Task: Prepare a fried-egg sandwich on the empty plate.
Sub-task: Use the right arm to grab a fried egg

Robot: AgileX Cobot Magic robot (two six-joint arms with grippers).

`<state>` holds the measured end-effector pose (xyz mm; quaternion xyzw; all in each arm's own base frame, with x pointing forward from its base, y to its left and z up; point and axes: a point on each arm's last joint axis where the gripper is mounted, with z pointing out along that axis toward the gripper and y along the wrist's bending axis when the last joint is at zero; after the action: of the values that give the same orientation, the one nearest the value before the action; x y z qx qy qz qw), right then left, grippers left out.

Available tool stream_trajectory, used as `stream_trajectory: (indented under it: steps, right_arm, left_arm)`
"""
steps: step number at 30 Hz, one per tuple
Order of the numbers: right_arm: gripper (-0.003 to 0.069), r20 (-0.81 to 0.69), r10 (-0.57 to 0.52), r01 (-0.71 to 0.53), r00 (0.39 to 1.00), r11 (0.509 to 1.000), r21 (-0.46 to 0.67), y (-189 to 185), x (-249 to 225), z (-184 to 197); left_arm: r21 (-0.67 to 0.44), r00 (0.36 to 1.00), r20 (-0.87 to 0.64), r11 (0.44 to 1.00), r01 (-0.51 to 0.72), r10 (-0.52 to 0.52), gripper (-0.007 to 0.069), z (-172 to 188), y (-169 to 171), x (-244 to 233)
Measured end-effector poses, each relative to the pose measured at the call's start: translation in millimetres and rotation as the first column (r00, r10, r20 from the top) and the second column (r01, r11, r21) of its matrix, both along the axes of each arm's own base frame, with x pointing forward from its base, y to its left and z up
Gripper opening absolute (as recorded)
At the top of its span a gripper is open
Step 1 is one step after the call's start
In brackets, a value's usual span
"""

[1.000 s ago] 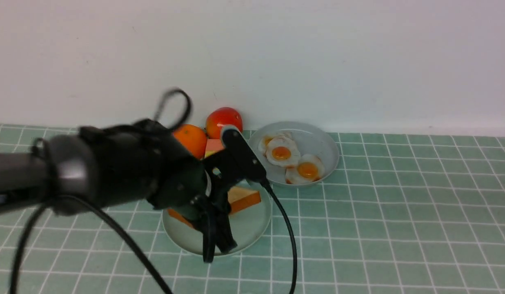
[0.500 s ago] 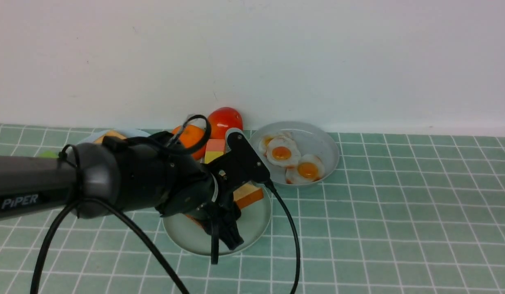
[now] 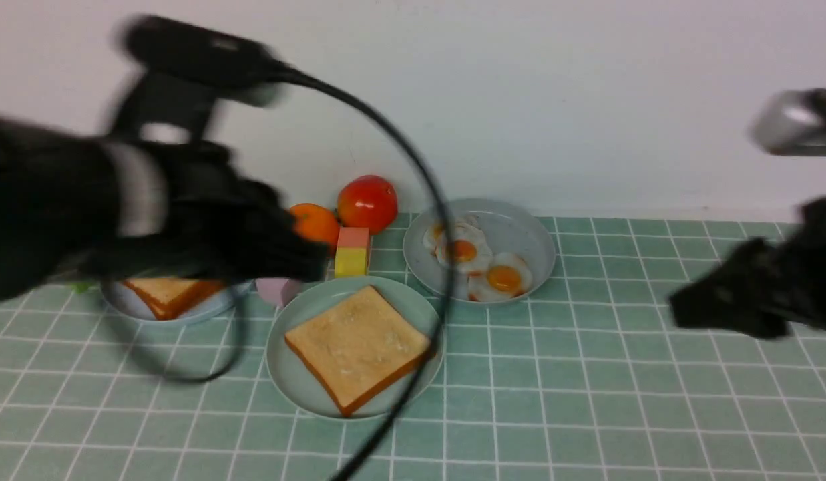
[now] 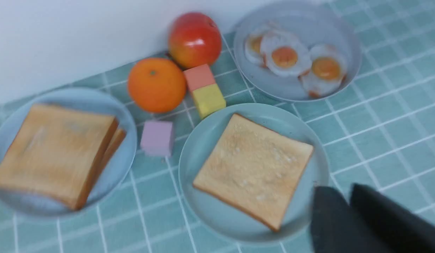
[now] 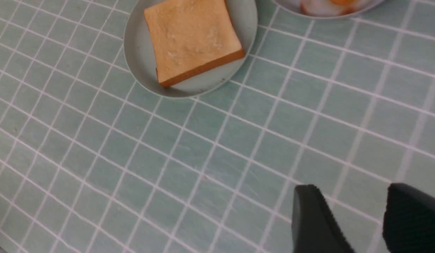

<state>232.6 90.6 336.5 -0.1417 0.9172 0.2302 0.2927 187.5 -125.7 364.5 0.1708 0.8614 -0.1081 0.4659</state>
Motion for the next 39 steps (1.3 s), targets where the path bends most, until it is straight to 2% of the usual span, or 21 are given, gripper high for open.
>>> stream_trajectory:
  steps: [1, 2, 3, 9, 13, 22, 29, 39]
  right_arm:
    - [0.0305, -0.024, 0.005, -0.005, 1.0, 1.0, 0.01, 5, 14, -8]
    - [0.0305, -0.026, 0.007, -0.007, 1.0, 1.0, 0.012, 5, 17, -9]
    - [0.0305, -0.049, 0.016, -0.015, 0.999, 1.0, 0.023, 13, 43, -20]
    - [0.0305, -0.127, 0.024, -0.02, 0.992, 0.999, 0.032, 34, 121, -62]
    - [0.0308, -0.142, 0.026, -0.022, 0.99, 0.999, 0.029, 45, 170, -88]
    - [0.0368, -0.142, 0.019, -0.009, 0.99, 0.998, 0.067, 68, 261, -140]
    - [0.0381, -0.14, -0.021, 0.033, 0.99, 0.996, 0.088, 66, 290, -163]
    - [0.0382, -0.148, -0.06, 0.078, 0.987, 0.99, 0.119, 67, 299, -185]
  left_arm:
    - [-0.029, 1.0, 0.009, 1.0, -0.01, 0.01, -0.0005, 0, 10, -12]
    - [-0.034, 1.0, 0.011, 0.999, -0.011, 0.011, -0.0011, -1, 12, -15]
    - [-0.085, 0.999, 0.033, 0.996, -0.017, 0.02, -0.0013, -6, 27, -35]
    - [-0.252, 0.985, 0.175, 0.967, 0.045, -0.001, -0.0013, -30, 60, -84]
    - [-0.306, 0.974, 0.226, 0.949, 0.079, -0.009, -0.0013, -44, 69, -99]
    - [-0.378, 0.981, 0.191, 0.924, 0.056, 0.018, -0.0013, -50, 71, -101]
    - [-0.388, 0.982, 0.188, 0.92, 0.056, 0.02, -0.0013, -50, 71, -102]
    - [-0.395, 0.983, 0.18, 0.917, 0.053, 0.021, -0.0013, -51, 70, -102]
